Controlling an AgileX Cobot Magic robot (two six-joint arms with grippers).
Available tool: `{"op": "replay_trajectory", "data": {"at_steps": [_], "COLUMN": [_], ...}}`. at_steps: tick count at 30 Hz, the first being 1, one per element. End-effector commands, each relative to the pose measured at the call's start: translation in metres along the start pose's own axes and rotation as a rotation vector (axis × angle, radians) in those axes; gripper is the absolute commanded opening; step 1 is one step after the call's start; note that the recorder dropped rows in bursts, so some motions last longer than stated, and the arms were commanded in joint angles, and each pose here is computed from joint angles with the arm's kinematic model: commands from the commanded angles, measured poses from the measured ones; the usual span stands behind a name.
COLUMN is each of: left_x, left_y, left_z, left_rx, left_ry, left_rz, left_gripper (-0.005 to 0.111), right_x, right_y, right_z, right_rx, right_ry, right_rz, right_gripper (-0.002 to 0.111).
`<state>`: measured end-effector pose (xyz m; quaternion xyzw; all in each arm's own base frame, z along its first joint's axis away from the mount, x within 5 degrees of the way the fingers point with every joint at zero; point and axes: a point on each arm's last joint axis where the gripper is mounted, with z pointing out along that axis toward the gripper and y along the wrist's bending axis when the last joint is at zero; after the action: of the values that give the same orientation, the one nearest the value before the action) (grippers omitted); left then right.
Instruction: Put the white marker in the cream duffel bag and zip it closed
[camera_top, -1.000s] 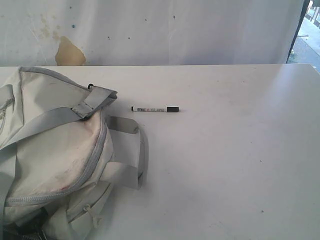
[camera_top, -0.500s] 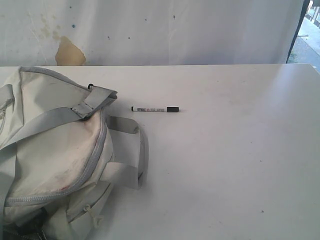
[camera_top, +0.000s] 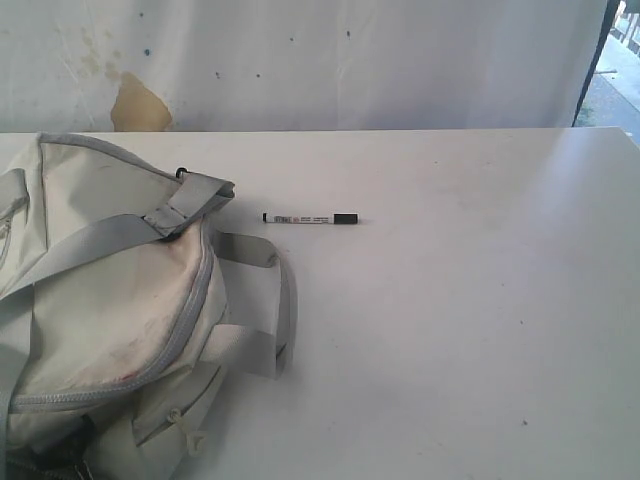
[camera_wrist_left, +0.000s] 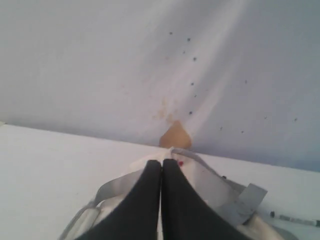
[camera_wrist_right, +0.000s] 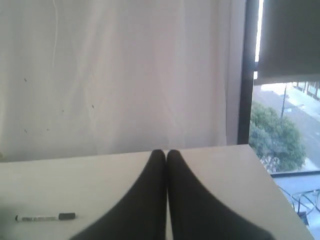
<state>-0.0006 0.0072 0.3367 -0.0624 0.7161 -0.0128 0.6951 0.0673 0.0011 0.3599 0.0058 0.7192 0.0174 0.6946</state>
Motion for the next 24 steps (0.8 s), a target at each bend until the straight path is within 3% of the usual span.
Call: {"op": "replay_trajectory", "data": {"at_steps": [1,6,9,13,19,24], "left_x": [-0.017,-0.026,-0.025,-0.024,-0.019,-0.002], "left_y": [0.004,0.003,0.001,-0.002,-0.007,-0.011], "left_z": [0.0,0.024,0.046,0.072,0.112,0.143], "left_rx": [-0.069,-0.095,-0.094,-0.087,-0.068,-0.051], "left_ry": [0.12,0.204,0.274,0.324,0.385,0.519], "left_rz": [0.038,0.082,0.114,0.124,0.132,0.087], "left_gripper": [0.0,0.004,0.018,0.043,0.073,0.077], "right_x": [-0.001,0.011,0.022,0.032,0.055,0.069], "right_y": [0.0,0.0,0.001,0.005,0.012,0.023], "right_z": [0.026,0.061,0.079,0.098,0.123,0.136], "right_rx": [0.006,0.003,-0.004,-0.032,-0.085,-0.209], "right_ry": [0.119,0.272,0.352,0.434,0.579,0.666], "right_rz": [-0.005,0.032,0.069,0.127,0.216,0.242], "right_gripper": [0.0,0.0,0.003,0.022,0.062,0.064]}}
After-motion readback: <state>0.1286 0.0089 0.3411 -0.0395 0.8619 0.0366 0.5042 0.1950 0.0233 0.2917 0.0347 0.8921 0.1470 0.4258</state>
